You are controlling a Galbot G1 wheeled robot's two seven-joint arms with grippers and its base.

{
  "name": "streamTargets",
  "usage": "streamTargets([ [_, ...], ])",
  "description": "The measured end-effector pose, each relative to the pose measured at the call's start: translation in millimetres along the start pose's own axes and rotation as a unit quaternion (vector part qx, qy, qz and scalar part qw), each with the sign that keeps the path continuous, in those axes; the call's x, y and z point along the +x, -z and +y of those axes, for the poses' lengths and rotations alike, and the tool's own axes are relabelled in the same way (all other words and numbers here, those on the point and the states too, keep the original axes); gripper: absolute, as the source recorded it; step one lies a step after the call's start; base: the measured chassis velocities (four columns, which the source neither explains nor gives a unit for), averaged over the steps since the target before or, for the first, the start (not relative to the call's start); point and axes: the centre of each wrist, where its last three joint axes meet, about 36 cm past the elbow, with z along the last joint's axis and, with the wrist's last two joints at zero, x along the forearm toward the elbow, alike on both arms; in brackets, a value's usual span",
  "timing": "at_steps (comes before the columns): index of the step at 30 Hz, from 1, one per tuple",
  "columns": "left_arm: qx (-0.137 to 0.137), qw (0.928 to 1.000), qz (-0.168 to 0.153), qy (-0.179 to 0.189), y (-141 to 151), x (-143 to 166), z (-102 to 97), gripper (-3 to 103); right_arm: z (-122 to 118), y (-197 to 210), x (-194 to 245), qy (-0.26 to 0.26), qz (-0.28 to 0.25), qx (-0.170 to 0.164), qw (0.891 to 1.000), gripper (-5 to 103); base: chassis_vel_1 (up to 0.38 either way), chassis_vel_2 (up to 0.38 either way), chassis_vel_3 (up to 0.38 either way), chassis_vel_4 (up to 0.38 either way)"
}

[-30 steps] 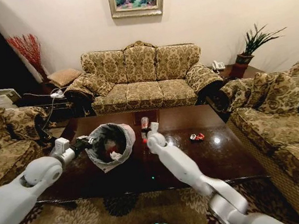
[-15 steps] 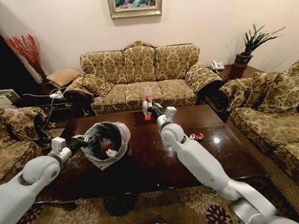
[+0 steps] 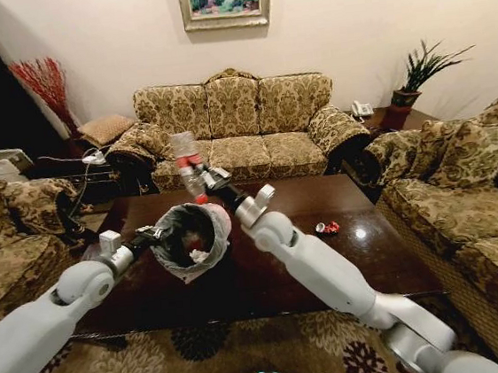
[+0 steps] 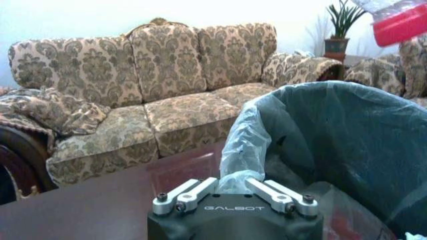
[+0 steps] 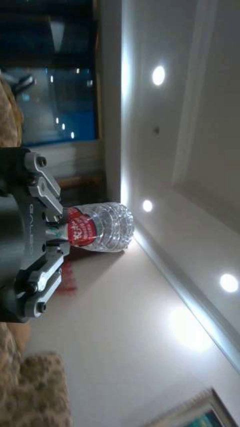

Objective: Move to the front of the table and place the trash on the table into the trash bin.

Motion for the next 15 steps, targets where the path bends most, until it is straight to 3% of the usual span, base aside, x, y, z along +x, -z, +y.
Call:
streamTargets([
  [8, 0.007, 0.9999, -0.007, 0.007, -3.4, -2.8, 3.3, 2, 1.0, -10.3, 12.7, 0.032, 0.022, -0.007, 0.999, 10, 0.0, 0.0, 0.0, 0.0],
  [13, 0.009, 0.9998, -0.013, 0.014, -2.4, -2.9, 7.6, 2, -10.3, -18.1, 26.7, 0.031, 0.039, 0.029, 0.998, 8, 0.0, 0.0, 0.0, 0.0],
  [15, 0.01, 0.9997, -0.015, 0.016, -1.8, -2.7, 8.7, 2, -11.9, -20.8, 30.1, 0.028, 0.045, 0.033, 0.998, 19, 0.0, 0.0, 0.0, 0.0],
])
